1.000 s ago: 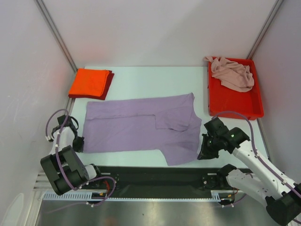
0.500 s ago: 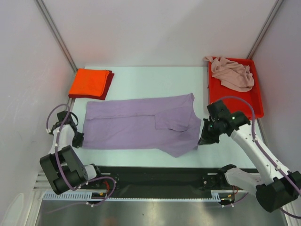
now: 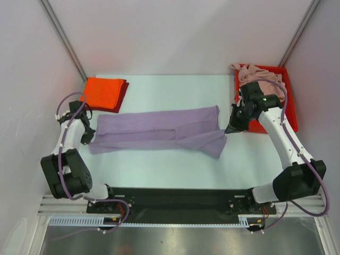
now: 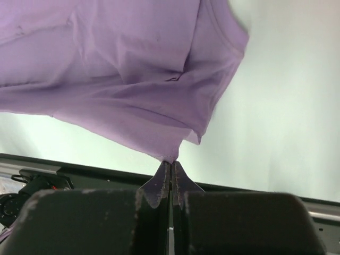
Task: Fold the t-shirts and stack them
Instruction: Fold the tshirt
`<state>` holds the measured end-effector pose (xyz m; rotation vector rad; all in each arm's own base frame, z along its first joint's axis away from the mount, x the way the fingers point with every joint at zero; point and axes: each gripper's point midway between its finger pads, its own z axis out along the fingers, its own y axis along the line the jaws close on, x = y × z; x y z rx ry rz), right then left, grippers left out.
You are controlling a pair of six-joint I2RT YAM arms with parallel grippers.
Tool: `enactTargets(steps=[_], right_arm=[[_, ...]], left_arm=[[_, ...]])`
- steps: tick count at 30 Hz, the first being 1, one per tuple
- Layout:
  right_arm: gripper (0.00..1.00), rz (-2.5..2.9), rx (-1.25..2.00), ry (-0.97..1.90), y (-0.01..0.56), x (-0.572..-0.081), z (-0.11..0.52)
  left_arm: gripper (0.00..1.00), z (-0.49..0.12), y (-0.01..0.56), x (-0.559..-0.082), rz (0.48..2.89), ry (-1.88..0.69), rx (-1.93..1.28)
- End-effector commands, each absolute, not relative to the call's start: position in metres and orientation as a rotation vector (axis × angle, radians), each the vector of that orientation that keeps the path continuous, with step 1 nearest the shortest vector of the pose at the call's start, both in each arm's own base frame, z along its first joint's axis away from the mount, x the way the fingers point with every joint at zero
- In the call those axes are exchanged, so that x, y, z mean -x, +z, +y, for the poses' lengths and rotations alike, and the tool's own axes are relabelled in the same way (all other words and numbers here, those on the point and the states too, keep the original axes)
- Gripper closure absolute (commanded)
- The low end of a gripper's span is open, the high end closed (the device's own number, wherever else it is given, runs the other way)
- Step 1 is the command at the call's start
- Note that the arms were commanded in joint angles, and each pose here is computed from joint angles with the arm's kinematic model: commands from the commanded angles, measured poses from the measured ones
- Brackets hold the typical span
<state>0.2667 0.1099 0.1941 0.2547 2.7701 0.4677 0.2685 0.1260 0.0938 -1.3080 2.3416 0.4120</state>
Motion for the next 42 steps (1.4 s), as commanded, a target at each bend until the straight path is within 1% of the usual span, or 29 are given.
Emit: enactTargets(steps=[1,6,10,14,21,30,42], right_arm=[[1.00,2.737,-0.210,0.457,0.203,-0.285,0.109],[1.00,2.706,-0.206,0.472,0.205,-0.314,0.115],[1.00,2.747,-0.195,0.429,0.192,-0.331,0.114],[1.00,2.765,-0.203,0.381,0.189,-0.342,0.108],[1.00,2.798,-0.250,0.301,0.176,-0.345,0.089],[1.00,2.796,-0.256,0.315,0.162,-0.367,0.093],[1.00,2.814,-0.229,0.240,0.145,-0.401,0.088]], left_arm=[[1.00,0.142,0.110,-0.286,2.326,0.498,1.228],[1.00,0.144,0.100,-0.310,2.392,0.526,1.145],[1.00,0.140,0.099,-0.332,2.421,0.537,1.079],[1.00,0.134,0.089,-0.340,2.463,0.518,1.062],[1.00,0.125,0.083,-0.354,2.493,0.510,1.006],[1.00,0.120,0.076,-0.366,2.522,0.506,0.979],[1.00,0.116,0.066,-0.381,2.537,0.458,0.979]])
